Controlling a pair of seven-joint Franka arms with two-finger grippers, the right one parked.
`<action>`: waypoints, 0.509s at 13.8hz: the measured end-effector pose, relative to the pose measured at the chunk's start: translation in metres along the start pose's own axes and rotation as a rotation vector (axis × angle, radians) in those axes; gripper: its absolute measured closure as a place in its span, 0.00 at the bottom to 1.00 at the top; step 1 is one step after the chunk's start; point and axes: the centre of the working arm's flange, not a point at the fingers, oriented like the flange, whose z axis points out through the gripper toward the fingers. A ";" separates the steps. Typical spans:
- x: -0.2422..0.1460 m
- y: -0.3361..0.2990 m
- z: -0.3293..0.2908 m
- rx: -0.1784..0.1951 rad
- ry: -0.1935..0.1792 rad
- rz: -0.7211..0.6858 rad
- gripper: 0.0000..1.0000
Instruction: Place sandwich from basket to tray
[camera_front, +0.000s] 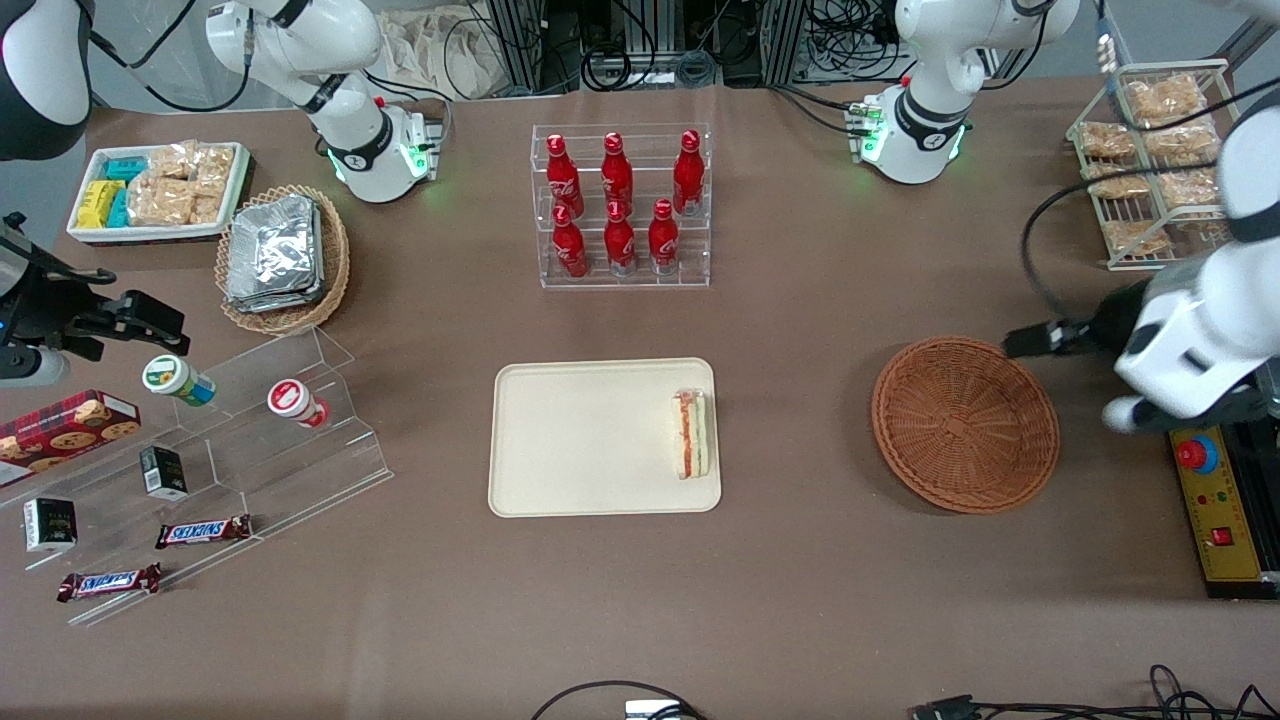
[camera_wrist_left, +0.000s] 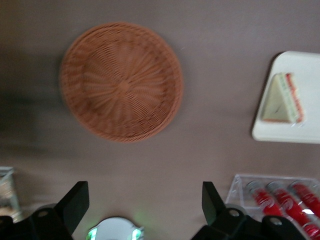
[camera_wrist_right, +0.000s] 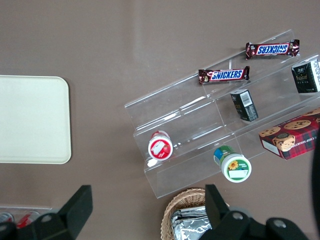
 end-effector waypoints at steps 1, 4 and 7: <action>-0.013 -0.002 -0.008 0.029 -0.004 0.023 0.00; -0.030 0.003 0.006 0.077 -0.045 0.064 0.00; -0.036 0.000 0.028 0.090 -0.043 0.071 0.00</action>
